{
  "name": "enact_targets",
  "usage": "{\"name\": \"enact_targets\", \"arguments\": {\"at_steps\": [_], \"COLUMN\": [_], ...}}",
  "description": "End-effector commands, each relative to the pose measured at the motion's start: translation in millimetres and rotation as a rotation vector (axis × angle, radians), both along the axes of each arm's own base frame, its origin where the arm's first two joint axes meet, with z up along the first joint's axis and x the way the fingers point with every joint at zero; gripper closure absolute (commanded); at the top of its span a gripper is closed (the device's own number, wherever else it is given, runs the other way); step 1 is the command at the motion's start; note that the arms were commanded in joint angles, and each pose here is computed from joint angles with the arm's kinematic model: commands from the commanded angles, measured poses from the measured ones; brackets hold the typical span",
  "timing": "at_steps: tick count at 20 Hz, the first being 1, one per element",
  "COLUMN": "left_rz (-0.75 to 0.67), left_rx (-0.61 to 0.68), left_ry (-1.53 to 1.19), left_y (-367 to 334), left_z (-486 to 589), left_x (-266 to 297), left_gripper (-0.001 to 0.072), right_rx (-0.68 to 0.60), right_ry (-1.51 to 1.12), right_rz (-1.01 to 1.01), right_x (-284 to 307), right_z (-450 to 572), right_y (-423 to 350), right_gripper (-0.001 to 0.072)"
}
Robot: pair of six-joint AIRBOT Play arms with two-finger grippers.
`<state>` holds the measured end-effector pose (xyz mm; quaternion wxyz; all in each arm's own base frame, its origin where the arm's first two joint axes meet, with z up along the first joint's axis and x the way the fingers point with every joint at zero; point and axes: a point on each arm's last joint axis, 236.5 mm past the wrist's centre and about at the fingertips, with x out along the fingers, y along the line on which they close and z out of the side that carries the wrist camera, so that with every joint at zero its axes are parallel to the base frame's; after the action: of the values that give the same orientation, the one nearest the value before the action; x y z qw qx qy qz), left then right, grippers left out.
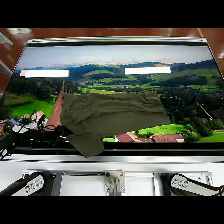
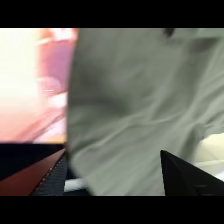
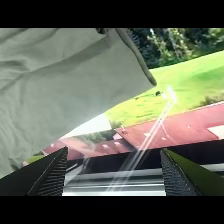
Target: Fold the shirts.
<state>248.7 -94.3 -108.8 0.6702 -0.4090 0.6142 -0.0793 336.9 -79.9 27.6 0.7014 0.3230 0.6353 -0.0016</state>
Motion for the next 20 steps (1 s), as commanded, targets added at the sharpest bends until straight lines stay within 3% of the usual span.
{"name": "enact_targets", "arguments": {"at_steps": [1,2,3,5,7,14,20], "left_rz": [0.062,0.065,0.062,0.051,0.004,-0.075,-0.088], "left_rx": [-0.019,-0.035,-0.047,-0.069,-0.097,-0.132,-0.136], "left_ry": [-0.026,-0.026,-0.028,-0.039,-0.054,-0.238,-0.353], "left_y": [-9,-13,-17,-24,-31,-42,-47], "left_z": [-5,-5,-5,0,9,78,122], "left_x": [17,19,20,21,19,32,29], "left_gripper": [0.0059,0.0125,0.031,0.0573,0.0664,0.0666,0.0666], "right_rx": [0.004,0.003,-0.003,-0.013,-0.008,0.062,0.047], "right_ry": [-0.006,-0.005,-0.005,-0.011,-0.001,0.046,0.076], "right_rz": [-0.017,-0.02,-0.021,-0.031,-0.056,-0.152,-0.05], "right_x": [3,3,3,5,3,-7,13], "right_z": [1,0,0,-6,-23,-88,-131], "right_y": [0,0,-2,-4,-3,16,62], "right_gripper": [0.0024,0.0024,0.0024,0.0023,0.0022,0.0022,0.0023]}}
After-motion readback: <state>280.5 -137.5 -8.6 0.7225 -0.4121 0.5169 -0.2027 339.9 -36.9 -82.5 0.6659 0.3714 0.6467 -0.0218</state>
